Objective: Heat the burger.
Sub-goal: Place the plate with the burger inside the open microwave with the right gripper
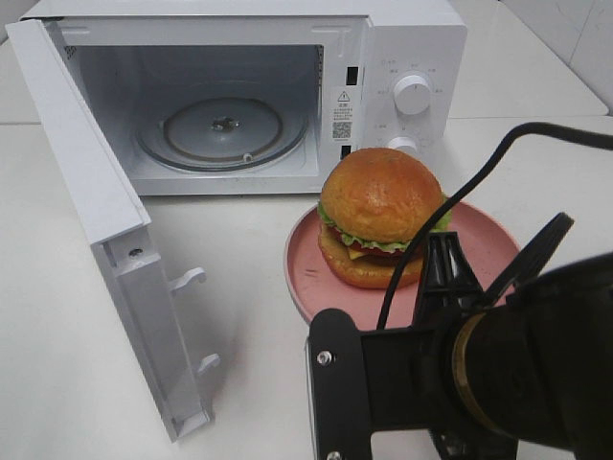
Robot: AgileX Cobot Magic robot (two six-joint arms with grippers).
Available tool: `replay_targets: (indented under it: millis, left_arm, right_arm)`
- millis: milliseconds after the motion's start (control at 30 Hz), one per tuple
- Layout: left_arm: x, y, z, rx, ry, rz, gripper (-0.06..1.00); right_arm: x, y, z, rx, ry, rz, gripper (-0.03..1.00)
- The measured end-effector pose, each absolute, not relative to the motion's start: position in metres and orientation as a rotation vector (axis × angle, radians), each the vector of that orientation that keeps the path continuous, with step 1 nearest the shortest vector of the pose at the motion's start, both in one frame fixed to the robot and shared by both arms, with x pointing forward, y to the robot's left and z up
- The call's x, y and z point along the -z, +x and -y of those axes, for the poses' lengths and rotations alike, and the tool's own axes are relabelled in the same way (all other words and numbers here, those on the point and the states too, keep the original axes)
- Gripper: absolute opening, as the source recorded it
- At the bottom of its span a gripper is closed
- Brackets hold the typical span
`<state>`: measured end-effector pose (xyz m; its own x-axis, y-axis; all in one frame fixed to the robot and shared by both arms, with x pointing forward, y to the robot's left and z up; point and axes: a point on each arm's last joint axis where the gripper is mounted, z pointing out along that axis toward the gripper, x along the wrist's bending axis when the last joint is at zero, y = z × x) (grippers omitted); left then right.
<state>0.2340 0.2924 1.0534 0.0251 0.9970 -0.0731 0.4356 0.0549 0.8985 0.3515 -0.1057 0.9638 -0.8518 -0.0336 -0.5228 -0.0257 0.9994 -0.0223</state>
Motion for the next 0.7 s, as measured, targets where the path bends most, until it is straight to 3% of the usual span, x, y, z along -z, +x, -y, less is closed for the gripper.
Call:
replay_targets:
  millis: [700]
  left_arm:
    - [-1.053, 0.234, -0.292, -0.882, 1.497, -1.528, 0.99]
  right_arm:
    - [-0.962, 0.408, 0.127, -0.003, -0.477, -2.535, 0.06]
